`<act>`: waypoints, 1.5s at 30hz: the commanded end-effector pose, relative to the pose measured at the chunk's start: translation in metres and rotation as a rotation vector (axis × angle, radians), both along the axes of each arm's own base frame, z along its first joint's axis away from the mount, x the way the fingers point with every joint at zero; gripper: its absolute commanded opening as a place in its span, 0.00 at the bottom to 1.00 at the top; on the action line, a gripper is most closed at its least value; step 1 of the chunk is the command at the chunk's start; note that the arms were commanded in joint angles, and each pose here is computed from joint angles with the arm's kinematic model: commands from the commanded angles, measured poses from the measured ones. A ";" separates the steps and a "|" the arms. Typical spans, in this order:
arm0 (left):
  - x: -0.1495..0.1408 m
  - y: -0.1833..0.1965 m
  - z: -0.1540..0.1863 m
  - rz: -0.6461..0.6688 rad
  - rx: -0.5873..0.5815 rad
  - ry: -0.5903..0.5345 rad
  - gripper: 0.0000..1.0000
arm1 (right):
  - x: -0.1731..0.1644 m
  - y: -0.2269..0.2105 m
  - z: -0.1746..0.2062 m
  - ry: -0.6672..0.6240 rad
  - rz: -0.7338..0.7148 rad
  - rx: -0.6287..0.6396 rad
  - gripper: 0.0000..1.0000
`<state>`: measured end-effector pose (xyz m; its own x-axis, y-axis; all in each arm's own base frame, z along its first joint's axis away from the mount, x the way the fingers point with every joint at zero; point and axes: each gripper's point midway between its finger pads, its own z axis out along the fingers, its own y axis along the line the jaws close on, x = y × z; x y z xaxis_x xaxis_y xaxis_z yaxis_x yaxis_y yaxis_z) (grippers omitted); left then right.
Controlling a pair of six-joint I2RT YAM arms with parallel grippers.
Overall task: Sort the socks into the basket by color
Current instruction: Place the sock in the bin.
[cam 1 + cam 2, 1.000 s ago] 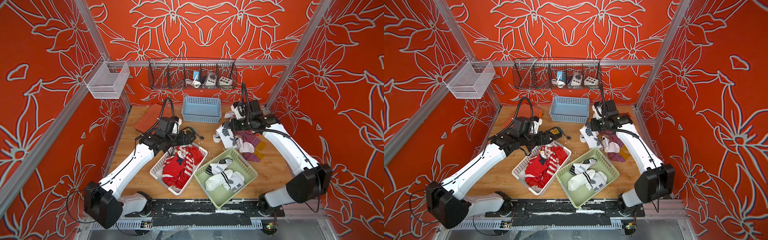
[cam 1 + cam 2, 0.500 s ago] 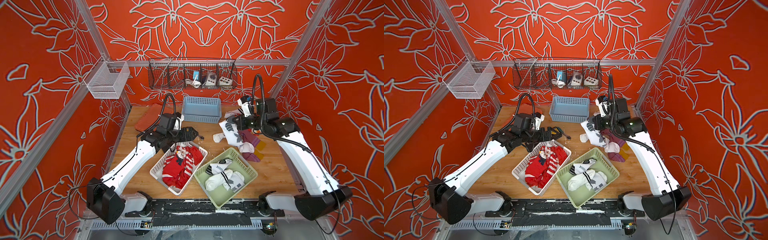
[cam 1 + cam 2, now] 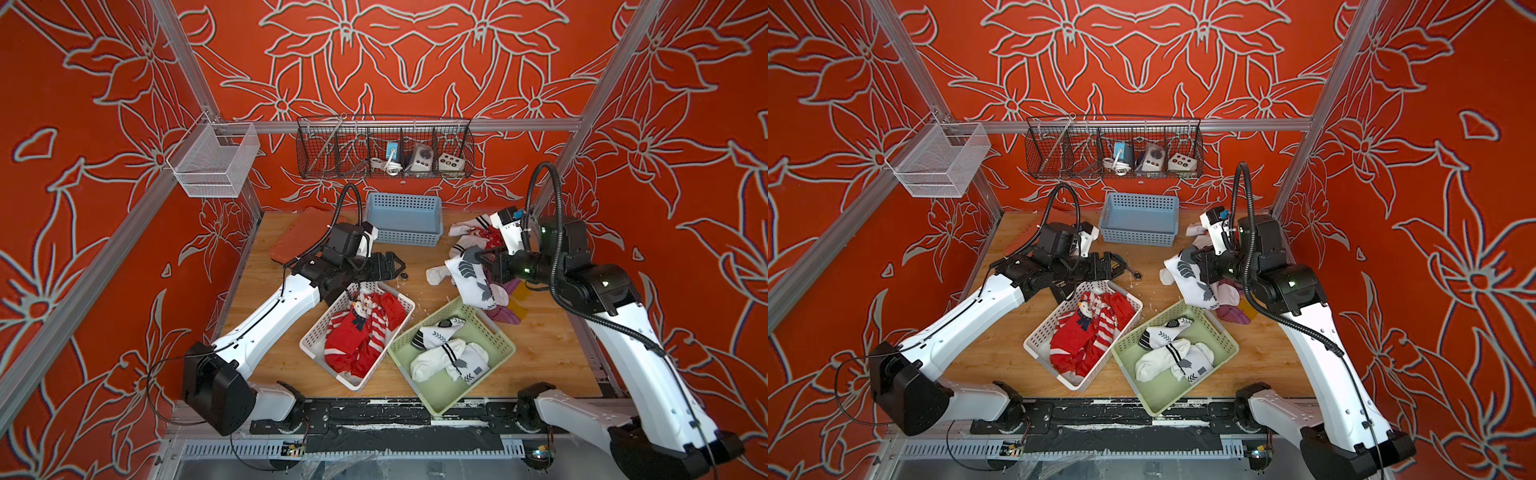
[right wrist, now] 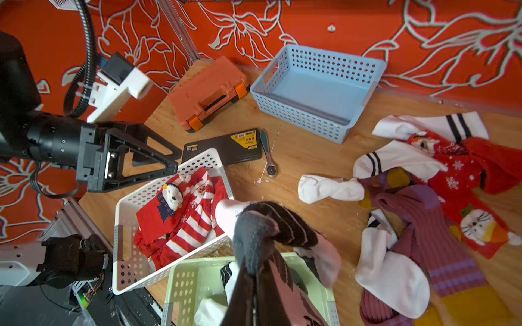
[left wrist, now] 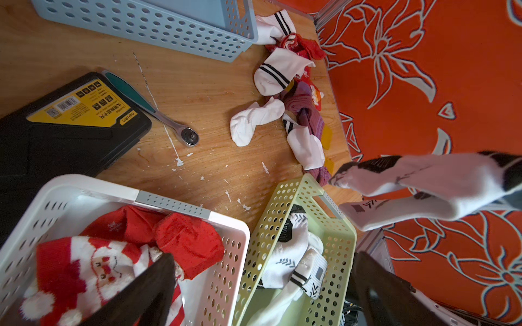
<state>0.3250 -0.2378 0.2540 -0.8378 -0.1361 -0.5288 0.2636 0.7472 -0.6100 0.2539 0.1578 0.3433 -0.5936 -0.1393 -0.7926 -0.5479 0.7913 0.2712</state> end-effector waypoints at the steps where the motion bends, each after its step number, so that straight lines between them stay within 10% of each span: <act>1: 0.002 -0.010 0.009 -0.034 -0.012 -0.031 0.96 | -0.021 -0.002 -0.019 0.084 0.004 0.011 0.00; 37: -0.011 -0.013 0.003 -0.036 -0.002 -0.034 0.96 | -0.105 0.053 -0.178 0.572 0.339 -0.184 0.00; 40: -0.013 -0.010 0.002 -0.030 0.000 -0.033 0.96 | -0.100 0.052 -0.170 0.541 0.327 -0.193 0.30; 45: -0.016 -0.010 0.001 -0.033 0.002 -0.030 0.96 | -0.093 0.050 -0.151 0.488 0.312 -0.203 0.54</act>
<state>0.3127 -0.2486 0.2474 -0.8402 -0.1042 -0.5322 0.2894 0.7438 -0.6025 0.1596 0.2111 0.1774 -0.8103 -0.4734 -0.3455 -0.5856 0.6788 0.4431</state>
